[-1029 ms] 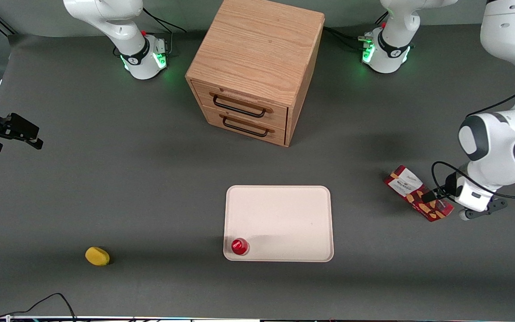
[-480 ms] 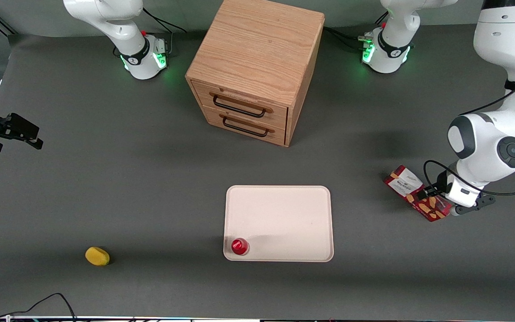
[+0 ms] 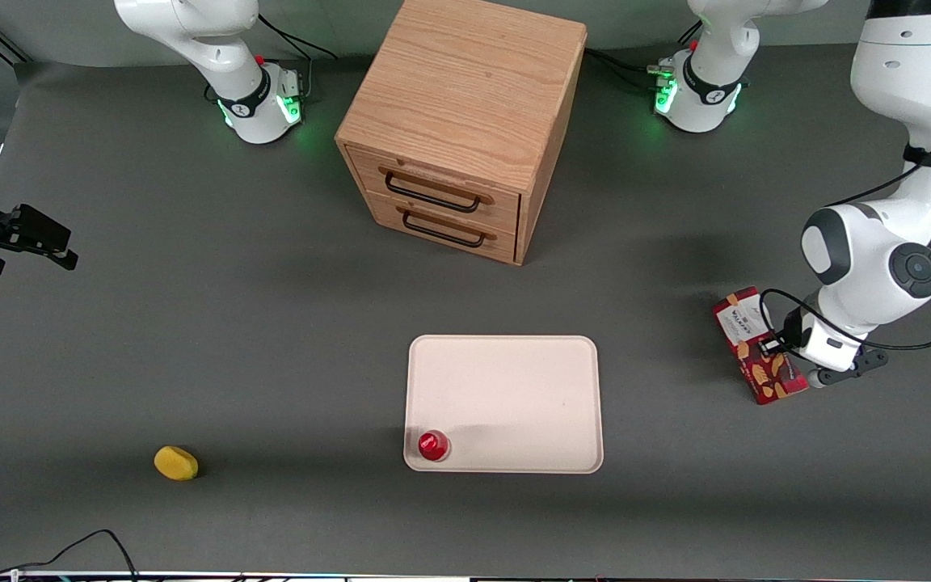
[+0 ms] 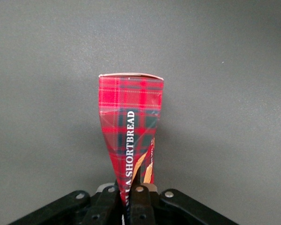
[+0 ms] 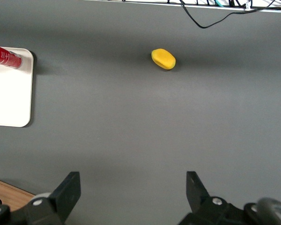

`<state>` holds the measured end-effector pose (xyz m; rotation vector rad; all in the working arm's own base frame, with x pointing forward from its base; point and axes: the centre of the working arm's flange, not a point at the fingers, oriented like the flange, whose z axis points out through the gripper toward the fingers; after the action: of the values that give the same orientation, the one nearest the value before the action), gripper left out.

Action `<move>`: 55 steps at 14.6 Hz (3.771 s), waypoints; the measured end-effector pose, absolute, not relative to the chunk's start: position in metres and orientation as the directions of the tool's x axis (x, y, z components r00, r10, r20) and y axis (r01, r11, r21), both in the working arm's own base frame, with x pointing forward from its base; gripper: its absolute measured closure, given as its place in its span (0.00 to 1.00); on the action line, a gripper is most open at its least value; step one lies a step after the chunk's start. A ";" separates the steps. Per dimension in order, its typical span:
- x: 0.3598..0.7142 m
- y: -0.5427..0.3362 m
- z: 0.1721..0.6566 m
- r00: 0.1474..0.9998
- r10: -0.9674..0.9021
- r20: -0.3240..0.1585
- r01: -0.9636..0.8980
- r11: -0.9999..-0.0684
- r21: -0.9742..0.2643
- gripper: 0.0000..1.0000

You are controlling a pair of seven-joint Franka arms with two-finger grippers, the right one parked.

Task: Place red cookie box on tray
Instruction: 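Carry the held cookie box with the left gripper over the white tray, then lower the cookie box upright onto the tray and open the left gripper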

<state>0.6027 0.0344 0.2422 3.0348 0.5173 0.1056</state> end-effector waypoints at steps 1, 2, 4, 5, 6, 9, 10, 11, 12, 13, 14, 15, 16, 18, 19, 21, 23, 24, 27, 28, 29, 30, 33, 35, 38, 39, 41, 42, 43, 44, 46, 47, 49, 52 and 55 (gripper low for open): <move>0.604 0.034 0.245 0.941 0.332 0.059 0.328 -0.942 0.073 0.96; 0.605 0.034 0.252 0.942 0.331 0.054 0.326 -0.942 0.074 0.96; 0.608 0.032 0.277 0.946 0.325 0.020 0.322 -0.944 0.073 0.96; 0.610 0.031 0.295 0.947 0.320 -0.002 0.319 -0.945 0.073 0.96; 0.612 0.030 0.316 0.949 0.314 -0.023 0.315 -0.946 0.074 0.96; 0.612 0.027 0.387 0.953 0.296 -0.060 0.300 -0.951 0.078 0.96; 0.611 0.026 0.411 0.955 0.289 -0.070 0.294 -0.953 0.080 0.96; 0.609 0.025 0.437 0.956 0.281 -0.080 0.287 -0.954 0.081 0.96; 0.606 0.024 0.464 0.958 0.274 -0.088 0.281 -0.956 0.081 0.96; 0.603 0.023 0.490 0.959 0.266 -0.093 0.274 -0.958 0.081 0.96; 0.600 0.022 0.513 0.961 0.258 -0.097 0.266 -0.960 0.082 0.96; 0.597 0.022 0.533 0.964 0.249 -0.097 0.257 -0.963 0.083 0.96; 0.595 0.021 0.549 0.966 0.242 -0.094 0.250 -0.965 0.084 0.96; 0.593 0.018 0.567 0.969 0.230 -0.087 0.237 -0.968 0.087 0.96; 0.594 0.014 0.572 0.972 0.221 -0.081 0.228 -0.970 0.089 0.96; 0.594 -0.007 0.578 0.977 0.197 -0.078 0.204 -0.975 0.093 0.96; 0.593 -0.047 0.579 0.976 0.202 -0.081 0.209 -0.974 0.089 0.96; 0.592 -0.072 0.579 0.975 0.208 -0.082 0.214 -0.974 0.079 0.96; 0.591 -0.153 0.573 0.970 0.231 -0.073 0.235 -0.971 0.037 0.96; 0.593 -0.179 0.568 0.969 0.236 -0.068 0.238 -0.971 0.025 0.96; 0.597 -0.203 0.562 0.969 0.240 -0.064 0.242 -0.970 0.022 0.96; 0.602 -0.221 0.554 0.968 0.242 -0.061 0.244 -0.970 0.026 0.96; 0.627 -0.258 0.517 0.963 0.266 -0.044 0.268 -0.962 0.059 0.96; 0.638 -0.282 0.482 0.961 0.275 -0.032 0.277 -0.959 0.067 0.96; 0.652 -0.304 0.431 0.961 0.275 -0.027 0.276 -0.958 0.078 0.96; 0.655 -0.309 0.415 0.962 0.272 -0.029 0.273 -0.958 0.081 0.96; 0.661 -0.317 0.388 0.963 0.269 -0.028 0.270 -0.959 0.090 0.96; 0.664 -0.321 0.377 0.962 0.271 -0.023 0.272 -0.957 0.098 0.96; 0.665 -0.325 0.367 0.962 0.273 -0.019 0.273 -0.956 0.103 0.96; 0.665 -0.329 0.357 0.962 0.274 -0.017 0.274 -0.956 0.107 0.96; 0.664 -0.337 0.340 0.962 0.271 -0.013 0.271 -0.956 0.115 0.96; 0.662 -0.340 0.329 0.963 0.268 -0.015 0.268 -0.957 0.114 0.96; 0.659 -0.344 0.309 0.966 0.259 -0.019 0.260 -0.960 0.101 0.96; 0.658 -0.342 0.286 0.967 0.254 -0.009 0.254 -0.963 0.089 0.96; 0.657 -0.338 0.269 0.967 0.255 0.003 0.254 -0.963 0.088 0.96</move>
<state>0.6572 -0.3382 0.2693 3.0291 0.3924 0.0222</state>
